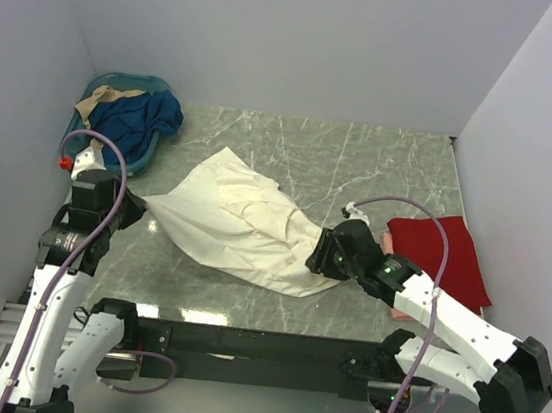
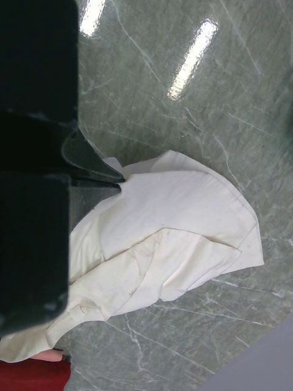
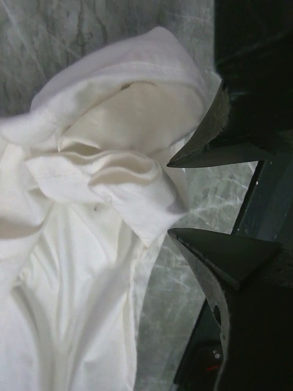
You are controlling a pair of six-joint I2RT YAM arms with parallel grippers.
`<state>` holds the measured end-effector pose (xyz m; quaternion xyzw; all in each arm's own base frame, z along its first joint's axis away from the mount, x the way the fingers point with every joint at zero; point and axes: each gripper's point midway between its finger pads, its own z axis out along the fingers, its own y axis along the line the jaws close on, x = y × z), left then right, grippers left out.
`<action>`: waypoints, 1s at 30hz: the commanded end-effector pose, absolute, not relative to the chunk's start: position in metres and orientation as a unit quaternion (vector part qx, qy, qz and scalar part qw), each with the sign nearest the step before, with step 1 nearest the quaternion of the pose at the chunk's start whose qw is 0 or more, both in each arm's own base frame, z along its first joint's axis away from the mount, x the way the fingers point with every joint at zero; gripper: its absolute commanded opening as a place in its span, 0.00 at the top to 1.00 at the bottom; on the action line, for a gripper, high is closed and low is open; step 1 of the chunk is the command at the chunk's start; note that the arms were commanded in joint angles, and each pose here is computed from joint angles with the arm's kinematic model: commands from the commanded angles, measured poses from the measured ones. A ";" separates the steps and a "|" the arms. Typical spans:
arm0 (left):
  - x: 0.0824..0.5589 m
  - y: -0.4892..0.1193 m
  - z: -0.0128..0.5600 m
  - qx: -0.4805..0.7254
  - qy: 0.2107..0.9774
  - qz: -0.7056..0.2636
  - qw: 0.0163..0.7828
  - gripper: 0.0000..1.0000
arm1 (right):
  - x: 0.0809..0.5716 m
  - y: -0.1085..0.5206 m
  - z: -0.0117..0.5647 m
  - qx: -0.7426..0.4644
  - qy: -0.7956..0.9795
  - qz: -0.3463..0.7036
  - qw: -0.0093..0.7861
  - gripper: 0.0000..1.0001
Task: Fold and stack the t-shirts
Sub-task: Flatten the tshirt out
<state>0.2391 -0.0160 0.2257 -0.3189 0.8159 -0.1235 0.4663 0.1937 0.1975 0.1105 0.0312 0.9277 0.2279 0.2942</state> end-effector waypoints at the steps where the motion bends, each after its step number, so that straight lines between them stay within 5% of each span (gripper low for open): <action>1: 0.246 -0.017 0.236 -0.312 0.806 -0.135 0.484 0.99 | 0.210 0.195 0.115 0.054 0.920 0.210 0.327 0.49; 9: 0.251 -0.022 0.230 -0.309 0.808 -0.146 0.479 0.99 | 0.225 0.207 0.103 0.057 0.922 0.204 0.323 0.53; 14: 0.263 -0.028 0.236 -0.305 0.806 -0.163 0.480 1.00 | 0.250 0.207 0.128 0.063 0.915 0.204 0.343 1.00; 20: 0.294 -0.038 0.272 -0.297 0.789 -0.197 0.500 1.00 | 0.291 0.182 0.220 0.092 0.871 0.226 0.426 1.00; 30: 0.289 -0.041 0.473 -0.262 0.673 -0.271 0.636 1.00 | 0.286 0.114 0.406 0.145 0.755 0.221 0.601 1.00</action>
